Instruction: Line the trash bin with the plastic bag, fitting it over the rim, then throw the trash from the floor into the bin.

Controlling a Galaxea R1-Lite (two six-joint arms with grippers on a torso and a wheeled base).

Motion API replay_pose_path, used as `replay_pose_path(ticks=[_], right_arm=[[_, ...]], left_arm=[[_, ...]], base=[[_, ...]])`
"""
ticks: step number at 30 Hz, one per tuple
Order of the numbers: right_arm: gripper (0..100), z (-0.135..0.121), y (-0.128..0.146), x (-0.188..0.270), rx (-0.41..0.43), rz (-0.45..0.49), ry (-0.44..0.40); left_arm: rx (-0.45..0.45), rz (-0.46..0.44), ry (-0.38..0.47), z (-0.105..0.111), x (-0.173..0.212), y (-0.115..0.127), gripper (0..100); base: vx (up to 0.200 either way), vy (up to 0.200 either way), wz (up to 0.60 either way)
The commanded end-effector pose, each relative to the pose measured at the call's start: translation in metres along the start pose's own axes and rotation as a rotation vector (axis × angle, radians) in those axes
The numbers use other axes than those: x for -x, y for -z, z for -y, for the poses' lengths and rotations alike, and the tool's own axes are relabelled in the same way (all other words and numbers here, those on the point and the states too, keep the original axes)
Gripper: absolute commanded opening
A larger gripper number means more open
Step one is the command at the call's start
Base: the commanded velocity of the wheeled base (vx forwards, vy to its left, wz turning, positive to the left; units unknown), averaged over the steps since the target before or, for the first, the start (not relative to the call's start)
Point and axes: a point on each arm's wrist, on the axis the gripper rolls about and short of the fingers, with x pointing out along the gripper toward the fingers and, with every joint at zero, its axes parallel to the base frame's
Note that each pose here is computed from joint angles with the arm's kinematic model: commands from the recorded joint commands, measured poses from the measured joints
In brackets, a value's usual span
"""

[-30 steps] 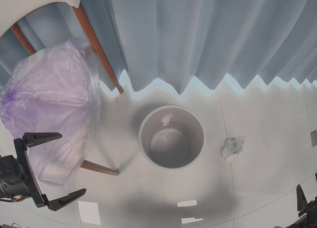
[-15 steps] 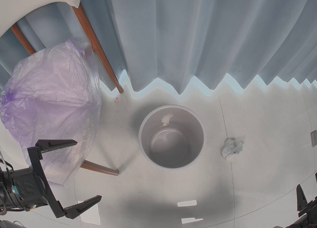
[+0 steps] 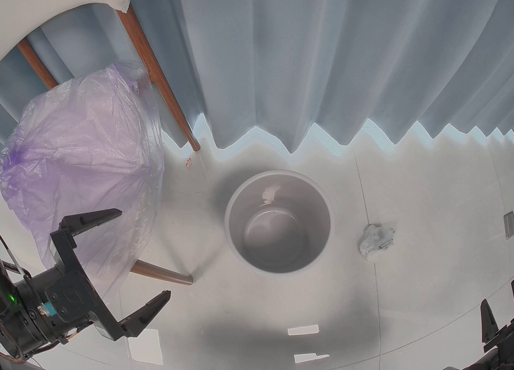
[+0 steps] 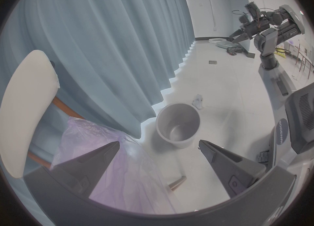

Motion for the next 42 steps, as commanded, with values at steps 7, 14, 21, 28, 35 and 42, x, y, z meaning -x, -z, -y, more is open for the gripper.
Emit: replay_pose_path(ticks=[7, 14, 21, 28, 35, 42], right_arm=[[100, 0.000, 0.005, 0.000, 0.001, 0.000, -0.001], [100, 0.000, 0.005, 0.000, 0.001, 0.000, -0.001], [100, 0.000, 0.005, 0.000, 0.001, 0.000, 0.000], [100, 0.000, 0.005, 0.000, 0.001, 0.000, 0.000], [100, 0.000, 0.005, 0.000, 0.001, 0.000, -0.001], [100, 0.000, 0.005, 0.000, 0.001, 0.000, 0.000]], left_arm=[[0.004, -0.093, -0.199, 0.026, -0.030, -0.011, 100], [-0.007, -0.229, -0.369, 0.040, -0.035, -0.017, 100], [0.001, -0.277, -0.426, 0.038, -0.043, -0.024, 100], [0.005, -0.265, -0.460, 0.025, -0.047, -0.038, 100], [-0.007, -0.340, -0.527, 0.012, -0.053, -0.033, 100], [-0.010, -0.375, -0.548, 0.007, -0.064, -0.033, 100]], base=[[0.000, 0.000, 0.00], [0.000, 0.000, 0.00], [0.000, 0.000, 0.00], [0.000, 0.000, 0.00], [0.000, 0.000, 0.00], [0.000, 0.000, 0.00]])
